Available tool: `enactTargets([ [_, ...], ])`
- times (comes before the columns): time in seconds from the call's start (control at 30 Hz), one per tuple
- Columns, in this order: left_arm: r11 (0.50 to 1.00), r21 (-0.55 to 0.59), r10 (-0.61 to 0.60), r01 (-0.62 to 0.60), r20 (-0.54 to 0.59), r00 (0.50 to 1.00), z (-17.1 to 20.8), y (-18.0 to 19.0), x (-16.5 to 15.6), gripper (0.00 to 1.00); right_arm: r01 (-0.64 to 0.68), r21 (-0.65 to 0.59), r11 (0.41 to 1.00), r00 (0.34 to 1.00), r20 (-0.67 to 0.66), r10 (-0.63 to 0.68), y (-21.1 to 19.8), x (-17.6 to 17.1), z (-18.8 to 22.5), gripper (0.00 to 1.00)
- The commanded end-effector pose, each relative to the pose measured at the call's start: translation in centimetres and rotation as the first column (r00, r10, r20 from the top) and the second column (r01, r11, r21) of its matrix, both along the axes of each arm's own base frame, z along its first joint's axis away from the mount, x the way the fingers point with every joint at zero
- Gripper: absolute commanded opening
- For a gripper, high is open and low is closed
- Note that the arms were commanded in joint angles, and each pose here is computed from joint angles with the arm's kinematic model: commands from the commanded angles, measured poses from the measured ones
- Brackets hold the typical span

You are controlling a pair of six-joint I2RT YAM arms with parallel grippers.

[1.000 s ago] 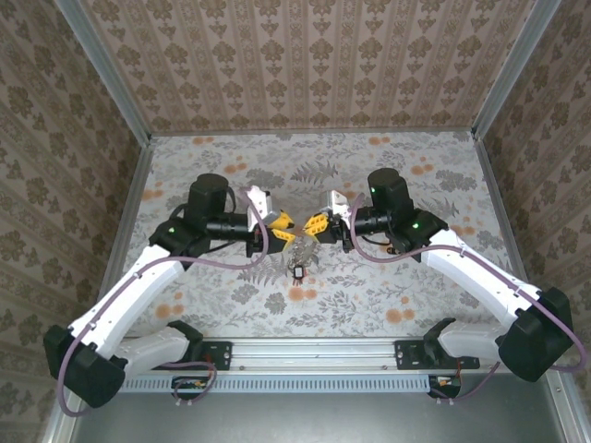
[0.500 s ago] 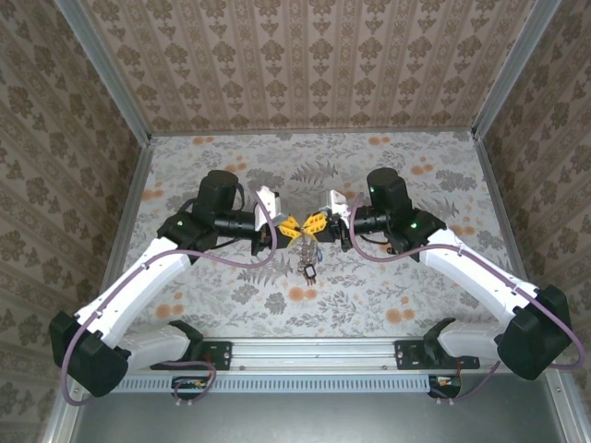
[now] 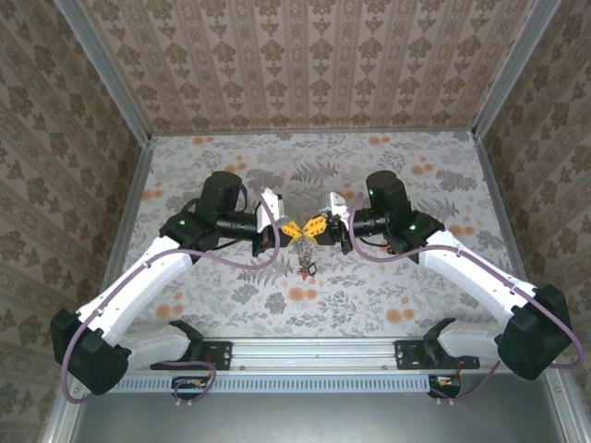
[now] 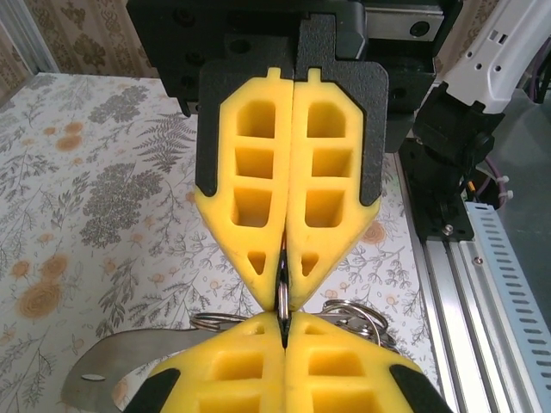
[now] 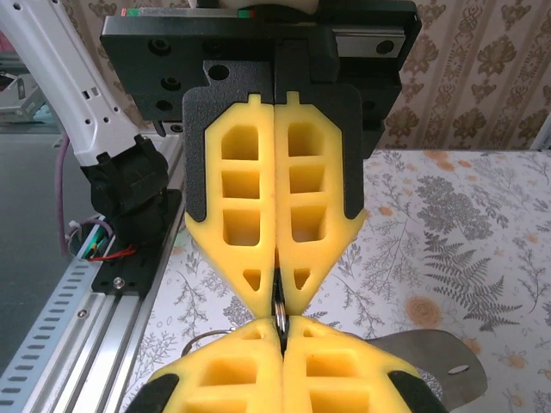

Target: Put the keys on the keyring

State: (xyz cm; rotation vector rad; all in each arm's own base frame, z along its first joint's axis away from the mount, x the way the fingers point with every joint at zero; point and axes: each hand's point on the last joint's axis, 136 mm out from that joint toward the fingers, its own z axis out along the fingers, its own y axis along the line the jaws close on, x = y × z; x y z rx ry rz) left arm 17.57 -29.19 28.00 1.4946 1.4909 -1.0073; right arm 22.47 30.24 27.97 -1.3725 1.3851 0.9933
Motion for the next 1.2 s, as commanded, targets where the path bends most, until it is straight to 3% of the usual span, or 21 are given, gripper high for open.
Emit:
enactTargets([
  [0.0, 0.997, -0.058, -0.045, 0.049, 0.081, 0.996, 1.9, -0.3, -0.7, 0.00, -0.047, 0.025, 0.999, 0.996, 0.081, 0.045, -0.2, -1.0, 1.5, 0.14],
  [0.1, 0.990, -0.109, -0.079, 0.088, 0.084, 0.993, 2.9, 0.2, -1.3, 0.00, -0.054, 0.003, 0.999, 0.992, 0.117, 0.054, -1.2, -1.4, 1.4, 0.29],
  [0.33, 0.973, -0.156, -0.156, 0.169, 0.097, 0.983, 3.9, 1.0, -2.5, 0.00, 0.015, 0.000, 1.000, 0.960, 0.279, -0.015, -2.8, -0.9, 1.5, 0.35],
  [0.53, 0.947, -0.201, -0.234, 0.252, 0.111, 0.966, 5.2, 1.6, -4.1, 0.00, 0.123, 0.059, 0.991, 0.866, 0.482, -0.136, -3.4, 0.6, 0.9, 0.48],
  [0.63, 0.934, -0.218, -0.267, 0.285, 0.109, 0.958, 5.7, 1.7, -4.8, 0.00, 0.161, 0.070, 0.984, 0.839, 0.515, -0.174, -3.3, 1.2, 0.9, 0.52],
  [0.8, 0.913, -0.241, -0.310, 0.329, 0.114, 0.944, 6.1, 1.9, -5.4, 0.00, 0.169, 0.082, 0.982, 0.803, 0.566, -0.186, -3.0, 1.2, 1.0, 0.52],
  [1.17, 0.891, -0.269, -0.349, 0.366, 0.110, 0.931, 7.4, 1.9, -5.7, 0.00, 0.059, 0.038, 0.998, 0.777, 0.626, -0.070, -1.5, -1.5, 0.0, 0.54],
])
